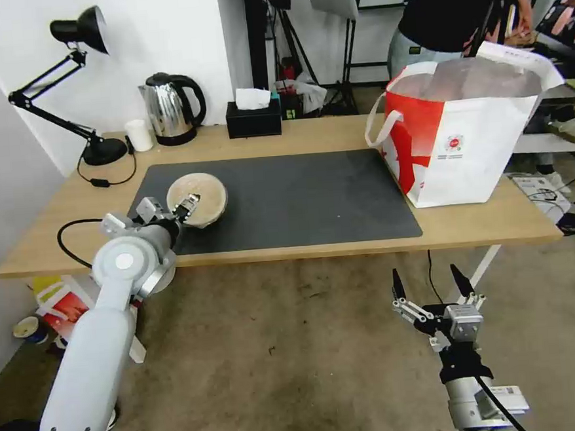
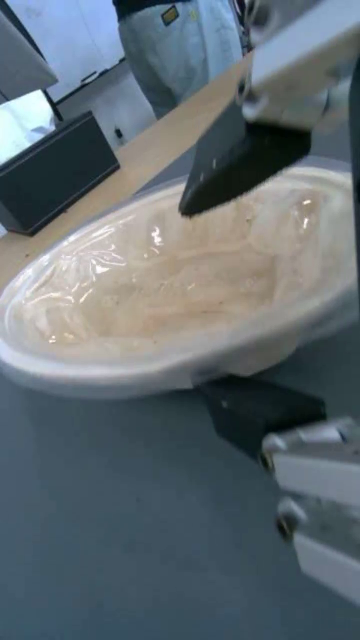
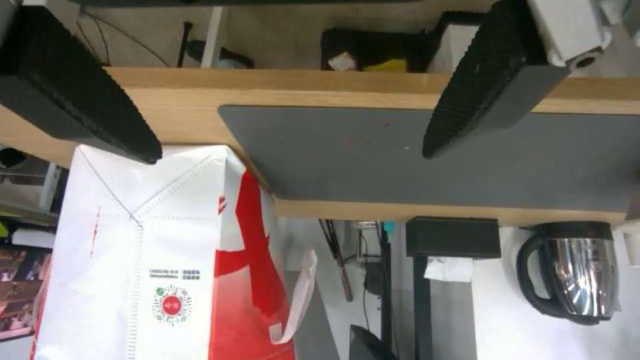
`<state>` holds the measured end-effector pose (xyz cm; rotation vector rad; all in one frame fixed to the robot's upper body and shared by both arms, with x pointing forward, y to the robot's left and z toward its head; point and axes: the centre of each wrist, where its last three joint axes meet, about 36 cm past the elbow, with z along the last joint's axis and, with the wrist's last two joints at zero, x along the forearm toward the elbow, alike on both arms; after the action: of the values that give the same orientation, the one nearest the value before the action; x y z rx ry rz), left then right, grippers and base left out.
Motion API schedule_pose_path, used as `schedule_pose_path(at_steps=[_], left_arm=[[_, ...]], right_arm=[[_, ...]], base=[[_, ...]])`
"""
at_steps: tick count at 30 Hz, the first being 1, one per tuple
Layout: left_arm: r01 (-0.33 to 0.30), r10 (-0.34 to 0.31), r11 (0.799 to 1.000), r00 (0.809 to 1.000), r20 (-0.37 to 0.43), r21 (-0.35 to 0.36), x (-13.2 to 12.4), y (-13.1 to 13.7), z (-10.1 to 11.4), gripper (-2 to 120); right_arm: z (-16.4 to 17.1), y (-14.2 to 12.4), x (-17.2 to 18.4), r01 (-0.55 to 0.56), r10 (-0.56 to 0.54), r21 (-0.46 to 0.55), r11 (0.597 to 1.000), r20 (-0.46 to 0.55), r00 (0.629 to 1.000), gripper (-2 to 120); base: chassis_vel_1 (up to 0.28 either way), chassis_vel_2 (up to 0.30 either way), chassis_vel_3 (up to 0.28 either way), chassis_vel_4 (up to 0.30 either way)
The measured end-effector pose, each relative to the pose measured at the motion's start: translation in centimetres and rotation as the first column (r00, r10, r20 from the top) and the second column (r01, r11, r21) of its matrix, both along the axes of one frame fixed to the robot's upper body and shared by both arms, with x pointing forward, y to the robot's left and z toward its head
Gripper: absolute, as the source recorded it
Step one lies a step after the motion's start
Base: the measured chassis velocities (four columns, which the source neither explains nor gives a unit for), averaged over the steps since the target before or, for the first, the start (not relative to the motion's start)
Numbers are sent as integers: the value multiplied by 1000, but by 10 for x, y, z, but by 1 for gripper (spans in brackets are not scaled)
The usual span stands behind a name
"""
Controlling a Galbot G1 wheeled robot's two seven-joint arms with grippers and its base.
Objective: Pick up the trash from the table and place it into the takeout bag.
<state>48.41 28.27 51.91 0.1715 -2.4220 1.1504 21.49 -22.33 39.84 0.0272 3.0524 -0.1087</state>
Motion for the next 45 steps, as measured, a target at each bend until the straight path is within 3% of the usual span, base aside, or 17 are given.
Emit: schedule_pose_path(at_steps=[5,7,14,17,35,45], left_arm=[[3,-3,1000,1000,4,1,1,-1,1,48],[3,-3,1000,1000,5,1,1,-1,2,35],[4,-4,1000,1000,9,3,-1,-2,3,17],[3,-3,1000,1000,14,7,-1,-3,4,0],[-14,14,1000,999,41,13,-8,-3,7,0],[25,-22,999,992,124,-21,-16,-5,36,0]], right_arm=[[0,0,0,0,0,0,1000,0,1000,100],[0,0,0,0,0,0,1000,0,1000,100],[0,0,0,0,0,0,1000,0,1000,100],[0,0,0,0,0,0,1000,0,1000,100],[0,0,0,0,0,0,1000,0,1000,100],[0,0,0,0,0,0,1000,0,1000,100]], base=[[0,0,0,0],[0,0,0,0],[0,0,0,0],[0,0,0,0],[0,0,0,0],[0,0,0,0]])
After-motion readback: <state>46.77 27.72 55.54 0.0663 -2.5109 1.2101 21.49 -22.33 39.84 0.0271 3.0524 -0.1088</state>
